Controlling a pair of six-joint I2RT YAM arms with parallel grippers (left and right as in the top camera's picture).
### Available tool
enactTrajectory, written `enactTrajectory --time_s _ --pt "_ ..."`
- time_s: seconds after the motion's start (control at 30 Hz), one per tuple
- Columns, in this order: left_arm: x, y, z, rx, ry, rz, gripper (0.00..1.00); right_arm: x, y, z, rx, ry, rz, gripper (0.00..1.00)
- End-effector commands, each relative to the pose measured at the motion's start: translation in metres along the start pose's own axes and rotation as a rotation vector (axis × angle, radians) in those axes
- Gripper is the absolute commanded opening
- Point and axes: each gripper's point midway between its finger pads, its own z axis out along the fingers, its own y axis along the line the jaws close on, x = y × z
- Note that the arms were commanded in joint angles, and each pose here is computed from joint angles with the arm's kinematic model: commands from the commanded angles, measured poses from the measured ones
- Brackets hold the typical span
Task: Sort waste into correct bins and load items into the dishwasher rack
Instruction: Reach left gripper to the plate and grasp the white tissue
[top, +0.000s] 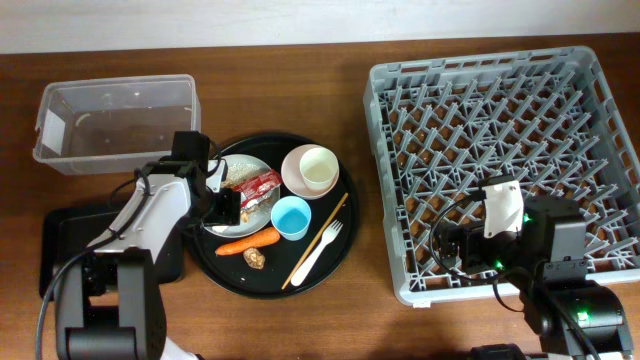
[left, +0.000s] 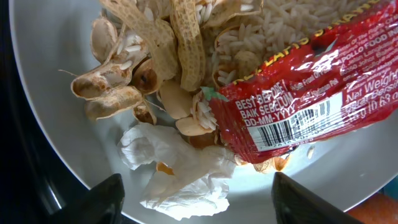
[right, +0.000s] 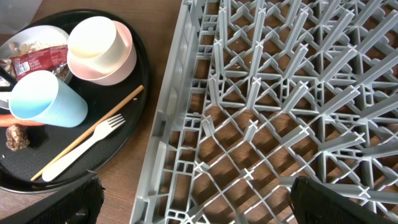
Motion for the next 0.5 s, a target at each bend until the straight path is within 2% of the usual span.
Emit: enactTrajectory --time_s 0.0,0.03,0.1,0.33,0.47 --pt "-0.003 -0.004 0.001 0.019 -0.004 0.010 0.67 -0.010 0.003 -0.006 -0.006 -0.030 -0.007 0.99" --pt "-0.002 -0.004 0.001 0.019 -0.002 0.010 0.58 -0.010 0.003 -0.006 -0.006 -0.030 -0.007 0.99" --pt "-0.002 -0.004 0.001 0.019 0.000 0.010 0.48 -0.010 0.003 -0.006 -0.006 -0.030 -0.007 0.99" --pt "0.005 -0.003 0.000 0.018 0.030 0.008 0.44 -0.010 0.003 -0.006 -0.006 -0.030 -0.007 0.99" --pt "0.009 -0.003 0.000 0.018 0.043 0.007 0.34 -0.010 0.003 -0.006 -0.006 -0.030 -0.007 0.99"
